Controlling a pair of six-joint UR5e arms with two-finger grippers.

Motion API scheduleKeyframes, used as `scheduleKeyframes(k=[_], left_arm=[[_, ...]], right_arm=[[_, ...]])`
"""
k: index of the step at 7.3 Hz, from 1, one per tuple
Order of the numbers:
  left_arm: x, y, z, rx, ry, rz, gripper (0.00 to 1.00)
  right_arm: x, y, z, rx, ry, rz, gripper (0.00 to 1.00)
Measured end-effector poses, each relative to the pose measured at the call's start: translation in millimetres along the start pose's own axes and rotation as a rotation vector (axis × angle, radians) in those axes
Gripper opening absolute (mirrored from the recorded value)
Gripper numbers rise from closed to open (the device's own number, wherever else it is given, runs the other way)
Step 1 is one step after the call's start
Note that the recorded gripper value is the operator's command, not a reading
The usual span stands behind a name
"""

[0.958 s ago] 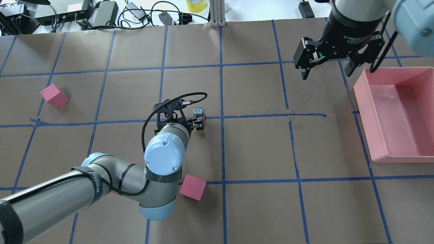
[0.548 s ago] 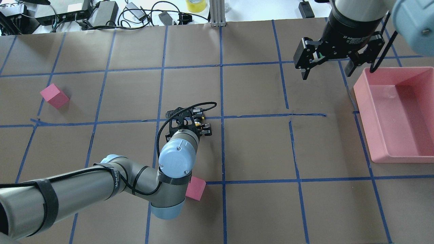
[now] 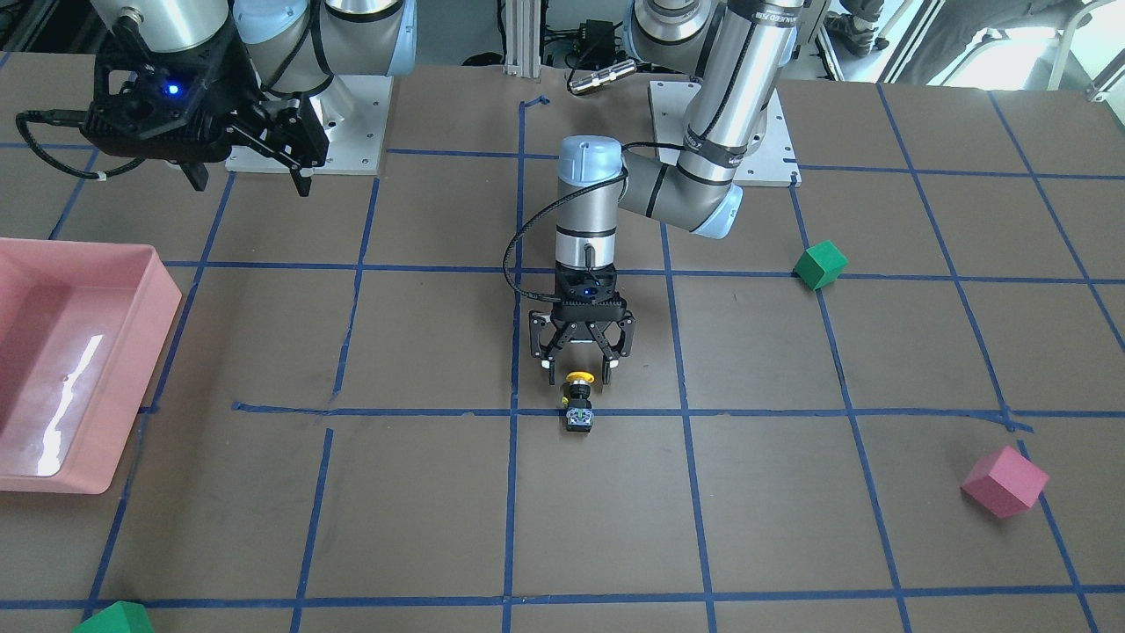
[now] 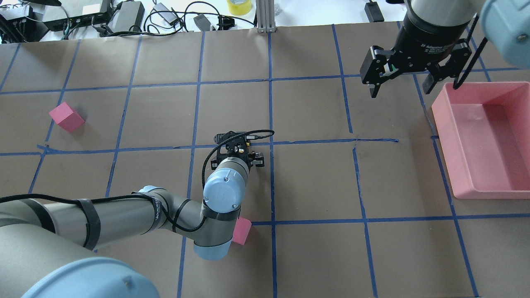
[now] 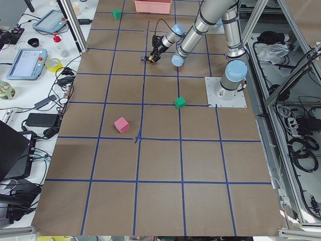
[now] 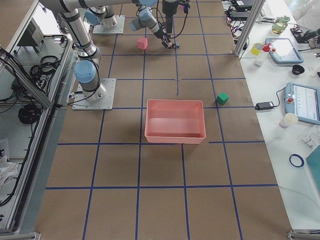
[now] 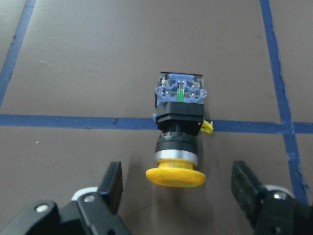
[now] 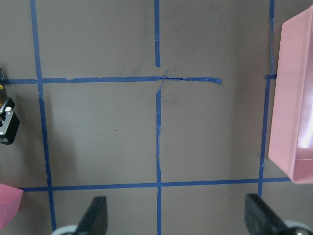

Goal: Align button upright
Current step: 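Reach the left gripper down and grasp the switch by its yellow cap, then lift the switch with the left gripper and rotate it cap-up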

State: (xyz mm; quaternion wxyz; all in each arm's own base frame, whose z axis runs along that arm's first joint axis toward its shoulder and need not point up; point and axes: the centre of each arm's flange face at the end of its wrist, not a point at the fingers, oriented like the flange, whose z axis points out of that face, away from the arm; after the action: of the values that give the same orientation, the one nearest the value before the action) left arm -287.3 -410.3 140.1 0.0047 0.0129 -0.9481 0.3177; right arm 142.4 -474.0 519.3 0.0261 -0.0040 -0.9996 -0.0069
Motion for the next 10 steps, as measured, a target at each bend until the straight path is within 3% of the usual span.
scheduleKeyframes(k=[1, 6, 8, 10], left_arm=[[0, 1, 1, 0.004, 0.001, 0.003, 0.02], [-2, -29, -15, 0.064, 0.011, -0.032, 0.0], [-3, -61, -23, -0.011, 0.02, -0.154, 0.0], [10, -99, -39, -0.193, 0.011, -0.321, 0.0]], right_arm=[[1, 0, 1, -0.003, 0.0, 0.001, 1.0], [1, 0, 1, -0.005, 0.0, 0.002, 1.0], [1, 0, 1, -0.006, 0.0, 0.001, 1.0], [1, 0, 1, -0.008, 0.001, 0.001, 1.0]])
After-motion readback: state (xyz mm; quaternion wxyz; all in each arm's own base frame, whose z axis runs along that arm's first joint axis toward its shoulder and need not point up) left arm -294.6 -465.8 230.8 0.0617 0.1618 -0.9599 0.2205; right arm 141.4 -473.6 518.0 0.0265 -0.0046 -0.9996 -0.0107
